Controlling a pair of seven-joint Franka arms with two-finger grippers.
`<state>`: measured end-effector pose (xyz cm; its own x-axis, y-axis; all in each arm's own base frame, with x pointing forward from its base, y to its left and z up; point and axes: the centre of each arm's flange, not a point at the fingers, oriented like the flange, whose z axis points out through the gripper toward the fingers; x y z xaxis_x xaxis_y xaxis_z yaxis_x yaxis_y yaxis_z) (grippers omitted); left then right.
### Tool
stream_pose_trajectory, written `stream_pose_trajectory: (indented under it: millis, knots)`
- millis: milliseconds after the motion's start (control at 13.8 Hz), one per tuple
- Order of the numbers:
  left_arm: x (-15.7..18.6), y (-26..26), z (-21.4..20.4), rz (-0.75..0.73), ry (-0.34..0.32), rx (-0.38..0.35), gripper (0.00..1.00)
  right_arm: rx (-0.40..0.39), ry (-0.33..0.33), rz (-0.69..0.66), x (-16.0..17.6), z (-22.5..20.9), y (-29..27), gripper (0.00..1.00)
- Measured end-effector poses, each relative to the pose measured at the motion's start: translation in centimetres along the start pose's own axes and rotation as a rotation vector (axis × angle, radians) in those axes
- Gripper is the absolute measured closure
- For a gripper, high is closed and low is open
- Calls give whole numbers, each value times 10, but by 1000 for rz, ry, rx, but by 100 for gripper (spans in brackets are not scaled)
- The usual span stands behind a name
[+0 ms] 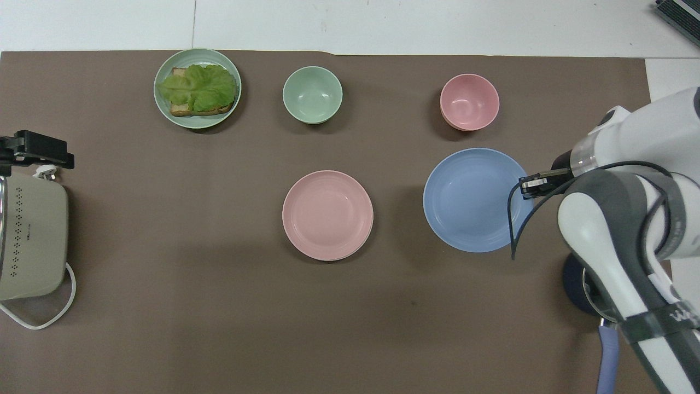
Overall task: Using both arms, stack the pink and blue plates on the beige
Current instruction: 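Lift the blue plate and carry it over the pink plate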
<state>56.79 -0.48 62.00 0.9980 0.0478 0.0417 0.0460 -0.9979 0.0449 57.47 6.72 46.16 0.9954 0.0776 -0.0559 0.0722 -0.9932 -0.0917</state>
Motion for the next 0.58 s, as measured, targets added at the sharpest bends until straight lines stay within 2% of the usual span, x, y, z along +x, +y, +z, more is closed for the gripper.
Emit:
stream_pose_trajectory:
  millis: [72,290,579]
  knots:
    - [0,1,0,1,0,0,0,9,5,18,0,1,-20,96]
    - [-1,7,1,13,-2,-1,0,99,24,90,1,5,-70,96]
    - [-1,8,1,13,-3,0,0,120,45,170,2,33,-143,96]
